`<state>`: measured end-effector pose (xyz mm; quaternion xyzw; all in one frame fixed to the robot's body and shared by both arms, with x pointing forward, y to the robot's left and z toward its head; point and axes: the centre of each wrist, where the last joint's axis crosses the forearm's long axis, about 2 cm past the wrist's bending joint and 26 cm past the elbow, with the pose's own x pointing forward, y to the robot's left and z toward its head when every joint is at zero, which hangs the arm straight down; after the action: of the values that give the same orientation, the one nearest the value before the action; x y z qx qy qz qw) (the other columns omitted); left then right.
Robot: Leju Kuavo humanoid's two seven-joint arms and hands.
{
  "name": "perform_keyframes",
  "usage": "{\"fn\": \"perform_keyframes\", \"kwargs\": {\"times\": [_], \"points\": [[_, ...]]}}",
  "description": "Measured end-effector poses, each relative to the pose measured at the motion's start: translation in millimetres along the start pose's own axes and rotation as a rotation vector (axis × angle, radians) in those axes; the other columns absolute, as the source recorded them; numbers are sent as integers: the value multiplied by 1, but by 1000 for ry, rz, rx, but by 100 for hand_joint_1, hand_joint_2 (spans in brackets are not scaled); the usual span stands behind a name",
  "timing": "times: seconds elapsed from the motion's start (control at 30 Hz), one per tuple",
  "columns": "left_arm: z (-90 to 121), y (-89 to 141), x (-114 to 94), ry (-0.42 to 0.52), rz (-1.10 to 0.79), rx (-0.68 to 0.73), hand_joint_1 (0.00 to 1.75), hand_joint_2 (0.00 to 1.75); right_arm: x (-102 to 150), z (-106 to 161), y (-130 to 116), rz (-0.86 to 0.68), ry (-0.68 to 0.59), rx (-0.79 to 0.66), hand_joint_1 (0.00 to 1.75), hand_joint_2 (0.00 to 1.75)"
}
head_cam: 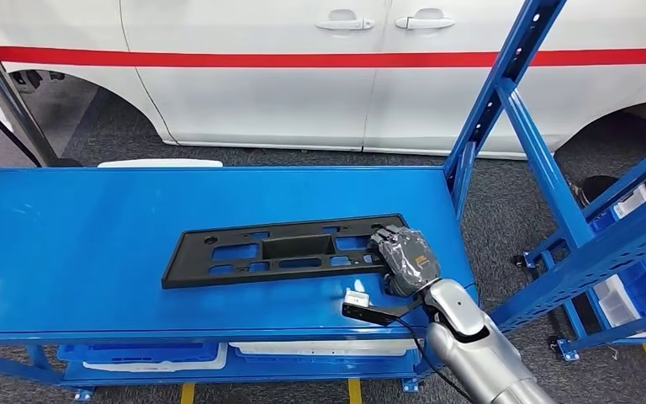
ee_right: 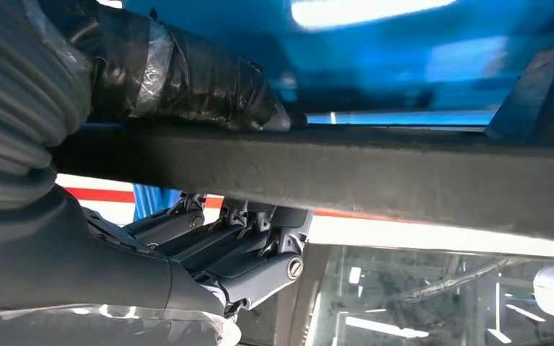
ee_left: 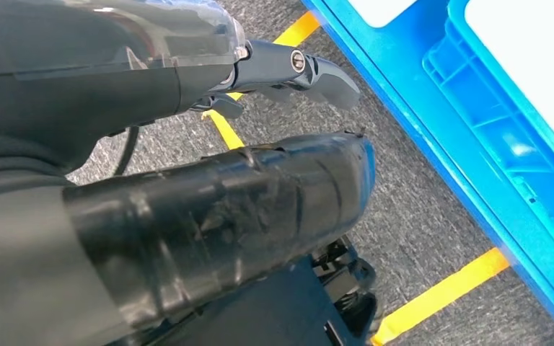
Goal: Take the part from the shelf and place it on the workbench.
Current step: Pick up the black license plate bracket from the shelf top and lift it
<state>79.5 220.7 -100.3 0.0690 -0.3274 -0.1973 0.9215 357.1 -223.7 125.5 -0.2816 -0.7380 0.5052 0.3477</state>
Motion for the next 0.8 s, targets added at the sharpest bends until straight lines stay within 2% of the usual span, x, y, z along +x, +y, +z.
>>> {"fn": "perform_keyframes", "kwargs": {"times": [0.17,0.4,0.63,0.8], "points": [[0,0,0,2,6,3,0,0,13,5,-2,-13,-31,-73,175,175],[2,-2,-2,-1,29,10,0,0,52,9,-18,8,-66,-316,175,175],[3,-3,-5,1,40,15,0,0,72,15,-24,-2,-86,-396,175,175],[4,-3,-6,5,65,40,0,0,104,19,-32,-6,-114,-539,175,175]]}}
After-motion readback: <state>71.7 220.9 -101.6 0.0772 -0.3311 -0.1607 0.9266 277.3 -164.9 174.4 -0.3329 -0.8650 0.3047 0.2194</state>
